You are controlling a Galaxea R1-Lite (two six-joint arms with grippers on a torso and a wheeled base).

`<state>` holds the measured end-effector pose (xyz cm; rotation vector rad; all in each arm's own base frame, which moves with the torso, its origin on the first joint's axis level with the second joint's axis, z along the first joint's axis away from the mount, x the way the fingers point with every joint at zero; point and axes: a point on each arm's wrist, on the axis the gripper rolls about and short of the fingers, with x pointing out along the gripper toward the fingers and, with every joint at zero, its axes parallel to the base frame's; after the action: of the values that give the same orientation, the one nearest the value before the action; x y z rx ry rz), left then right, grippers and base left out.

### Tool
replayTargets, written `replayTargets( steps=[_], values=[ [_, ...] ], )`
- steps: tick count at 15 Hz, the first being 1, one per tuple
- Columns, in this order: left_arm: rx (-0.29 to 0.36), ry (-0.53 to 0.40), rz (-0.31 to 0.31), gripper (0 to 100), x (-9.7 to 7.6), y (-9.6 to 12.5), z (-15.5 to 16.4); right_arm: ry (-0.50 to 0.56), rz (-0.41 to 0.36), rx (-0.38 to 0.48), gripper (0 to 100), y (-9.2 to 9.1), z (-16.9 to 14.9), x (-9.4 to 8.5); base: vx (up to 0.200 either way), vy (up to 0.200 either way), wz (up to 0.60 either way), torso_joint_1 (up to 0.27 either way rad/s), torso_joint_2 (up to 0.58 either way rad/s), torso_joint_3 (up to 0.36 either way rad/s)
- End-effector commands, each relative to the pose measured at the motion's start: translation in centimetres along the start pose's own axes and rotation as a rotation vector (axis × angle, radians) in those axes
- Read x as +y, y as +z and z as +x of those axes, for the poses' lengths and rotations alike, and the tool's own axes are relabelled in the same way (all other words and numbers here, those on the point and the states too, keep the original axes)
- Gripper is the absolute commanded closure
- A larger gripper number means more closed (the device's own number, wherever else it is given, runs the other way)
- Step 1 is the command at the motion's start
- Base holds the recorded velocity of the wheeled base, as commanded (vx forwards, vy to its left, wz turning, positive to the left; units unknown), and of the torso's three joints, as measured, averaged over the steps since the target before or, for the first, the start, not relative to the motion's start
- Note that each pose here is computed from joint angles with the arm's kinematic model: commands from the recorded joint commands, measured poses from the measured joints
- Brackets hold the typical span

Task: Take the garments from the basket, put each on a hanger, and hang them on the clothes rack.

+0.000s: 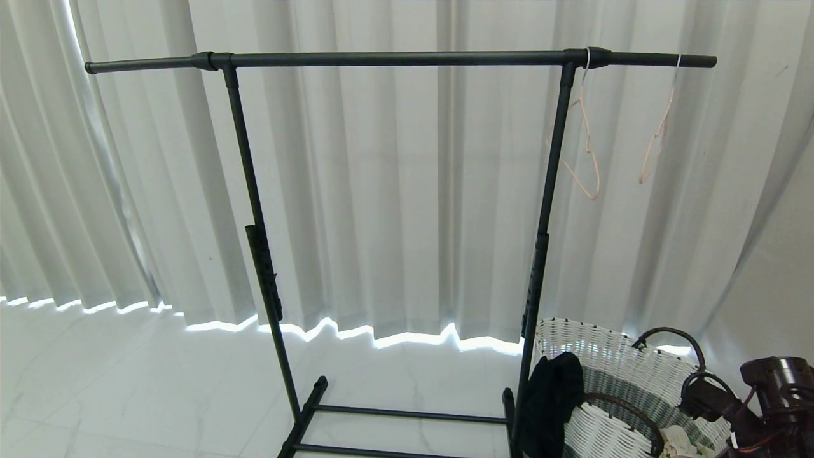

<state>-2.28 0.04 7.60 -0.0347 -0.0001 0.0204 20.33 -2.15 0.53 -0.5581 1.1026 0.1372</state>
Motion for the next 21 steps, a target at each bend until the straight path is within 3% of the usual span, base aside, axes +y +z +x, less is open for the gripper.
replayTargets(
  steps=[1,13,14,21],
  values=[
    [0.0,0.001,-0.001,0,0.0,0.0,0.0,0.01,-0.008,0.013,0,0.0,0.4,0.2,0.0,0.0,0.0,0.0,0.0,0.0],
    [0.0,0.001,-0.001,0,0.0,0.0,0.0,-0.088,0.039,0.047,0,0.0,2.6,-1.0,0.0,0.0,0.0,0.0,0.0,0.0],
    [0.0,0.001,-0.001,0,0.0,0.0,0.0,-0.088,0.039,0.047,100,0.0,2.6,-1.0,0.0,0.0,0.0,0.0,0.0,0.0],
    [0.0,0.001,-0.001,0,0.0,0.0,0.0,-0.154,0.043,-0.065,100,0.8,-0.6,-1.6,0.0,0.0,0.0,0.0,0.0,0.0]
  ],
)
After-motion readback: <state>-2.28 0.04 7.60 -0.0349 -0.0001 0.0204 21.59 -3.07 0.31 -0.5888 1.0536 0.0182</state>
